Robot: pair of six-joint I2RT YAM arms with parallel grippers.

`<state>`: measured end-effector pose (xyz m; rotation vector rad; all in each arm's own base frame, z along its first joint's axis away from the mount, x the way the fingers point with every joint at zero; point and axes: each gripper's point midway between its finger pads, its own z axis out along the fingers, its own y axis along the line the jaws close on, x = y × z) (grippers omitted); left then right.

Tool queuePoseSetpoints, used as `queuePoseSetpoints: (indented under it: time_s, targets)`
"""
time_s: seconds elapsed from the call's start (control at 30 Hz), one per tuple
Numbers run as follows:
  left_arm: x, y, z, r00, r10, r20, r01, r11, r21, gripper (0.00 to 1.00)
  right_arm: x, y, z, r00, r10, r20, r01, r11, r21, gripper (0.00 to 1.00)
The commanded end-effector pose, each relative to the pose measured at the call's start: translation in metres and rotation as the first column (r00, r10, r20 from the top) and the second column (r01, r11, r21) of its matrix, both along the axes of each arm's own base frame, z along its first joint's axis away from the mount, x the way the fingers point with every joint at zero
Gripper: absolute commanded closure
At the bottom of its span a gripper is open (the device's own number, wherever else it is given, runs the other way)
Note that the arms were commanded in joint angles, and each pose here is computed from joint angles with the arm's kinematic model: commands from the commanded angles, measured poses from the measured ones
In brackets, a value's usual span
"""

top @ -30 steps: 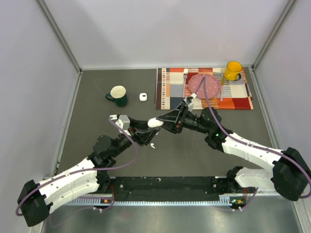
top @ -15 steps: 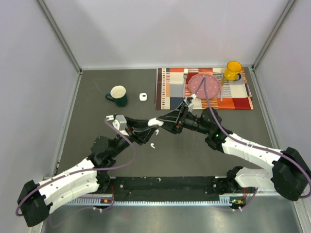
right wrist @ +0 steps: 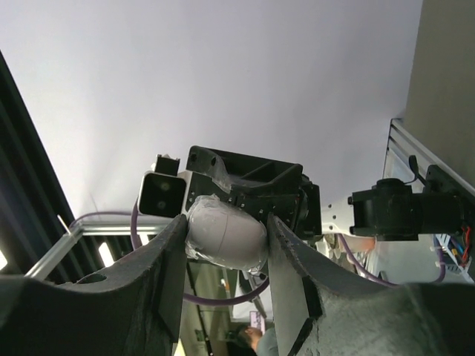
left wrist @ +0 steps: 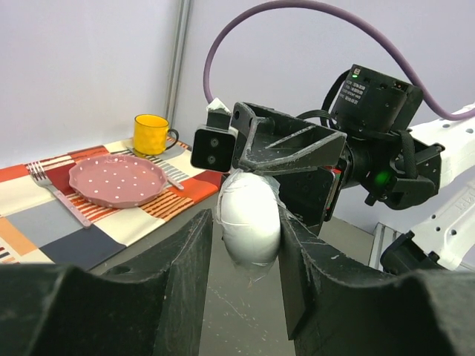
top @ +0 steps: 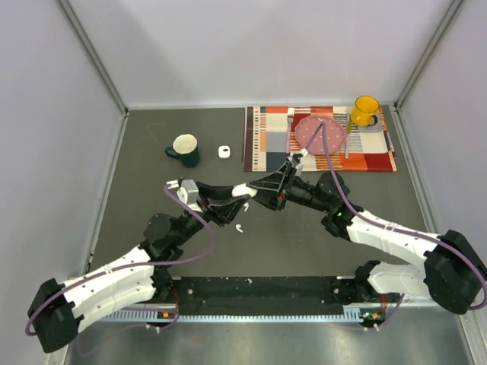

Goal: Insert the wireless bluetooth earbuds into the charging case

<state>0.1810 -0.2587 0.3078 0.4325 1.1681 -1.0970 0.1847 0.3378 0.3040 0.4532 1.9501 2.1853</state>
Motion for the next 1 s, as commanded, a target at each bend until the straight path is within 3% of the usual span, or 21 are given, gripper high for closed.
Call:
queuePoseSetpoints:
  time_s: [0.0, 0.37, 0.63, 0.87, 0.97]
  targets:
    - [-0.003, 0.003, 0.015, 0.999, 0.001, 0.045, 0.001, 0.998, -0.057, 0.56, -0.01, 0.001, 0.021, 0.998, 0.037, 0.046, -0.04, 0.996, 0.074, 0.89]
    - [-0.004, -0.001, 0.017, 0.998, -0.015, 0.056, 0.018, 0.998, -0.052, 0.65, -0.009, 0.003, 0.02, 0.998, 0.043, 0.044, -0.045, 0.997, 0.067, 0.89]
    - [-0.005, -0.008, 0.015, 0.998, -0.047, 0.048, 0.048, 0.998, -0.037, 0.6, -0.009, 0.004, 0.018, 0.998, 0.043, 0.043, -0.045, 0.997, 0.056, 0.89]
    - [-0.004, -0.005, 0.016, 0.998, -0.034, 0.046, 0.036, 0.998, -0.044, 0.63, -0.009, 0.004, 0.017, 0.998, 0.043, 0.043, -0.045, 0.998, 0.052, 0.89]
    - [-0.005, -0.005, 0.017, 0.998, -0.033, 0.051, 0.035, 0.998, -0.045, 0.57, -0.008, 0.003, 0.015, 0.998, 0.038, 0.041, -0.04, 0.998, 0.045, 0.89]
